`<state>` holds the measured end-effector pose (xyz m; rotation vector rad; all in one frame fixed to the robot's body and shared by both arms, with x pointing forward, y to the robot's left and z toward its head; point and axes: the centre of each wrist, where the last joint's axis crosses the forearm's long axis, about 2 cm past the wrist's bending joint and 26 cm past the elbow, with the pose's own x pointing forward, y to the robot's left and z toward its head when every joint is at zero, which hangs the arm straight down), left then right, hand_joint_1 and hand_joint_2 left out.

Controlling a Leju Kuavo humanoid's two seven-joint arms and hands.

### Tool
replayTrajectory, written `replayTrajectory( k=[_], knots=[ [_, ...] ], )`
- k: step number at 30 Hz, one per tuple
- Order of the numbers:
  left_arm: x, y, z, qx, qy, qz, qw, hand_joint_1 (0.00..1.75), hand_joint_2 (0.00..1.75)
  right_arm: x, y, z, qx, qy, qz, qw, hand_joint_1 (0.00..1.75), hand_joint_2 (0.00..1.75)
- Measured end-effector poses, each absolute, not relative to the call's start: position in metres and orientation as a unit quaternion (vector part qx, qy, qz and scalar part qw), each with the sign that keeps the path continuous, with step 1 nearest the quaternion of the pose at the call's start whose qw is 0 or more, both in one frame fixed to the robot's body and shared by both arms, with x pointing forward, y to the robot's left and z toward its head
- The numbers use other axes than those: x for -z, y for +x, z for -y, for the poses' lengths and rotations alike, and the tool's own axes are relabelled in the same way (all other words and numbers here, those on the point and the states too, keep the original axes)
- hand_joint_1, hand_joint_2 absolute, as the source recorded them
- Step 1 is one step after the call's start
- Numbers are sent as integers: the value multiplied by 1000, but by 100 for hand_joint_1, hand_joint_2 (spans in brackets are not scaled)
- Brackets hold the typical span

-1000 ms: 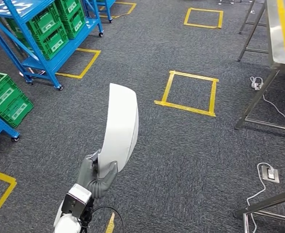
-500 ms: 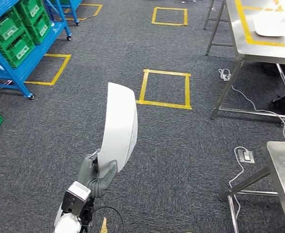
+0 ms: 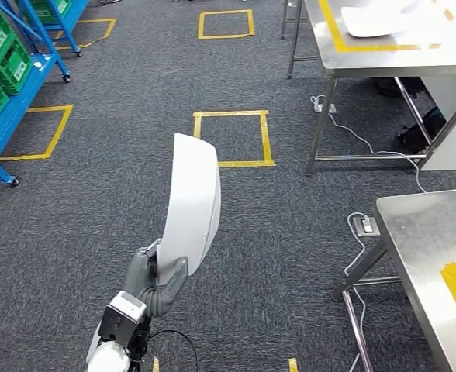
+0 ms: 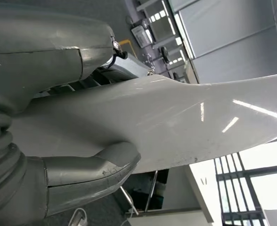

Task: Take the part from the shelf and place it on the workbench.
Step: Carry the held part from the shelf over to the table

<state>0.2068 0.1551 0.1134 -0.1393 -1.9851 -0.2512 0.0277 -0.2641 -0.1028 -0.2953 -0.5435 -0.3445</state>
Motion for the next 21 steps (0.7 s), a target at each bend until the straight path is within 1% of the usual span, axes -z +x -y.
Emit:
replayTrajectory(
  k=[21],
  knots=[
    [-113, 206, -155, 103, -57, 833, 541, 175, 175, 102, 27, 262, 164, -140, 267, 939, 0, 175]
  ],
)
